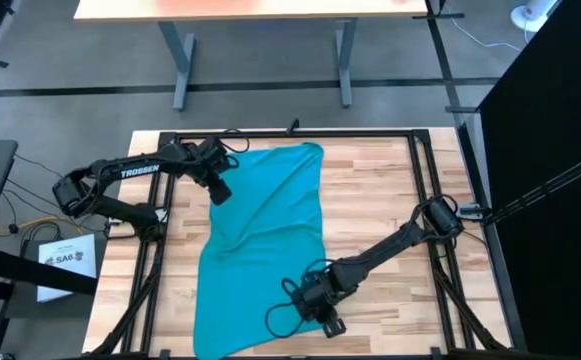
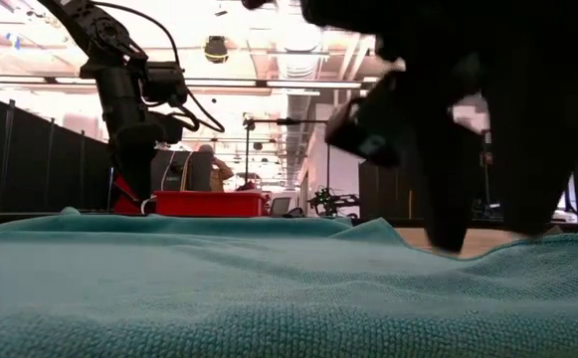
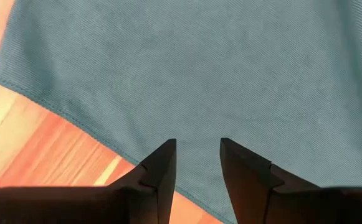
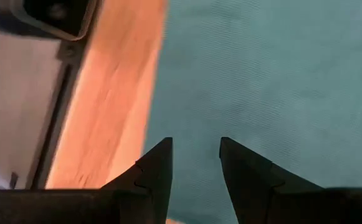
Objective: Roll towel
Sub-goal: Roll the blue towel
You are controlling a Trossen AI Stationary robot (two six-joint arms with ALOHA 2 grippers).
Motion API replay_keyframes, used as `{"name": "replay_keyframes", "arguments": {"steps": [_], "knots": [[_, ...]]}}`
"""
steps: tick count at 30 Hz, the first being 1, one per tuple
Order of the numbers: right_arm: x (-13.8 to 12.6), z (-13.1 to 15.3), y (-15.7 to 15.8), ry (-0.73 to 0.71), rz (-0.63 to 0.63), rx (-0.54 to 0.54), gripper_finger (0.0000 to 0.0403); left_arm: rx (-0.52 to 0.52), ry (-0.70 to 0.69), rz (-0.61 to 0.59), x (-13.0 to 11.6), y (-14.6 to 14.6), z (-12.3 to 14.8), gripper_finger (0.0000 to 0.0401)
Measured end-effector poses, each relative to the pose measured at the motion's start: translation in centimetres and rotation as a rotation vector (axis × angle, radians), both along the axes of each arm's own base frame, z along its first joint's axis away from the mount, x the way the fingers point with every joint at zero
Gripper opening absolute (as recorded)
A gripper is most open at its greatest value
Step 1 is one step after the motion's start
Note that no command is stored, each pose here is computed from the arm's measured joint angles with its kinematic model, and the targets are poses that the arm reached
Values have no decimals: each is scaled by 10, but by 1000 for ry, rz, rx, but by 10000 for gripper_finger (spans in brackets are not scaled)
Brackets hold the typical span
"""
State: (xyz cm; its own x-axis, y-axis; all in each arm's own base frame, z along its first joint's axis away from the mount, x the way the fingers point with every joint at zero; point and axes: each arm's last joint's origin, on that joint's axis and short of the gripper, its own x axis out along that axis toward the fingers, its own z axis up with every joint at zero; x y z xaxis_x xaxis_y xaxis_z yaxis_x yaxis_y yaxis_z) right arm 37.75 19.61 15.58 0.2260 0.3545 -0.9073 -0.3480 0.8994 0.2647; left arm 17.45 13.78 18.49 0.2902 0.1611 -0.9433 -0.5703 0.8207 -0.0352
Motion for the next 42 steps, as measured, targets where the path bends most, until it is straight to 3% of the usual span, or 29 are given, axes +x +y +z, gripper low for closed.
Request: {"name": "replay_keyframes", "arguments": {"steps": [9, 14, 21, 25, 42], "knots": [[3, -7, 5, -56, -165, 40, 122, 64, -75, 34, -3, 17, 4, 109], [6, -5, 6, -68, -240, 67, 122, -68, -102, 4, -1, 26, -16, 109], [6, -5, 7, -51, -292, 88, 122, -88, -62, -32, 11, 38, -45, 109], [4, -4, 14, -62, -296, 104, 122, -48, -71, -23, 13, 45, -49, 109], [-20, -24, 32, -20, -354, 107, 122, -57, -42, 4, -2, 57, -53, 108]]}}
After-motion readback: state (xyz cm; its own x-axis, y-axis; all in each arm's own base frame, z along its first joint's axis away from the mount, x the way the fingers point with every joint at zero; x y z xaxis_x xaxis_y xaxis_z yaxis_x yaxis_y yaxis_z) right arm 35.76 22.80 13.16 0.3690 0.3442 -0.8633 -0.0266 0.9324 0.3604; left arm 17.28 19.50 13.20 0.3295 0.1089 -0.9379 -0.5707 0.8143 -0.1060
